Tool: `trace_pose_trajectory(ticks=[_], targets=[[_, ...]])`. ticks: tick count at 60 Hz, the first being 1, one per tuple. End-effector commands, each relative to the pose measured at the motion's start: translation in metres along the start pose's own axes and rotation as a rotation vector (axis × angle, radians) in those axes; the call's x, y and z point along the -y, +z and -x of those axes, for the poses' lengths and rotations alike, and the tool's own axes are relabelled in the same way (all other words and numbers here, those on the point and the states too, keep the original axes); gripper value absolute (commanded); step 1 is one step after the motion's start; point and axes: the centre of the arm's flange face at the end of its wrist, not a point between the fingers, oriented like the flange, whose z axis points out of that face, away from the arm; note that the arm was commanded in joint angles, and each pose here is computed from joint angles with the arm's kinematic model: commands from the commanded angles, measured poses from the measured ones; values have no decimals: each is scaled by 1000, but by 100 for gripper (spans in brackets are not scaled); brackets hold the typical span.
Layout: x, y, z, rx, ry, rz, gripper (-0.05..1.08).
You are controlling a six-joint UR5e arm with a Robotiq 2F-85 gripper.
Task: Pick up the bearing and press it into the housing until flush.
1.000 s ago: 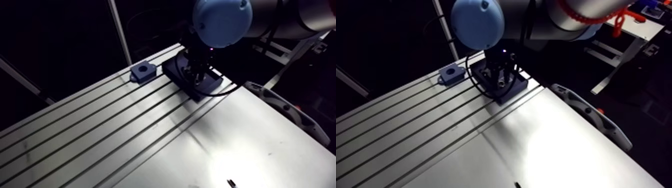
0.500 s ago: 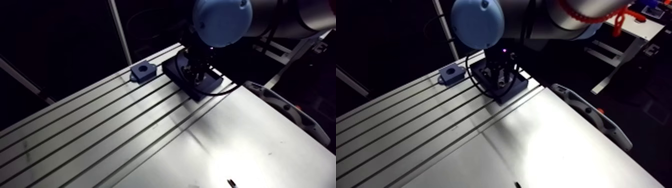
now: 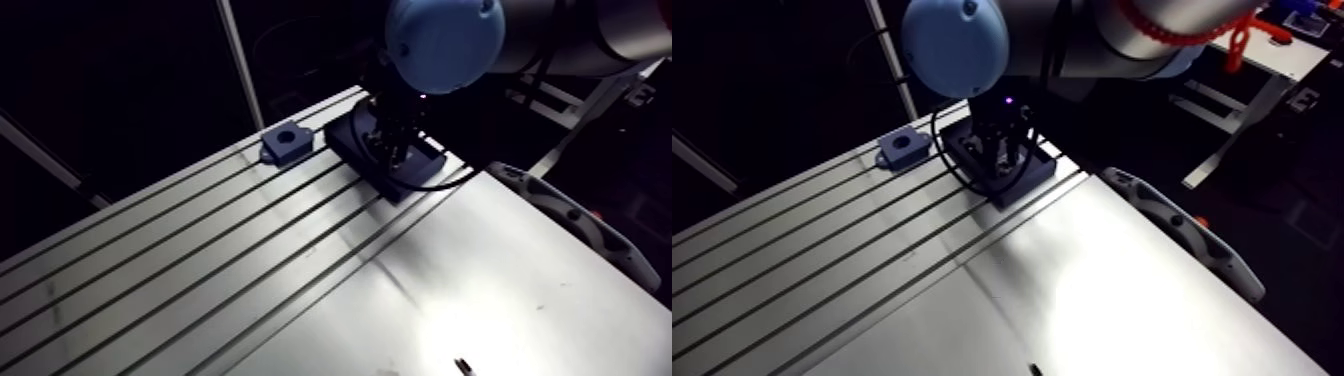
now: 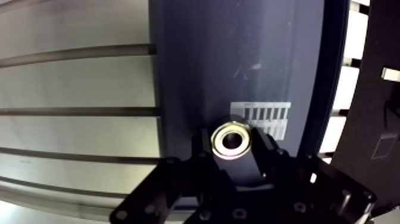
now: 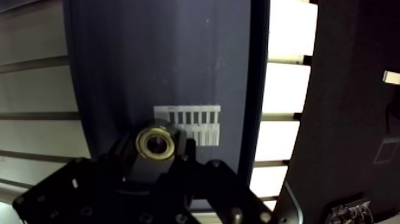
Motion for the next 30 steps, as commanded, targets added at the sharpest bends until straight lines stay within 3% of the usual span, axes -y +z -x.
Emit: trace_pose_trajectory(ticks=[1,18,30], targets=[[0,-1,0,-2,0,1,56],[-3,-11,-3,-21,-1,10,59],[-5,-29,-13,-40,4,26,60]])
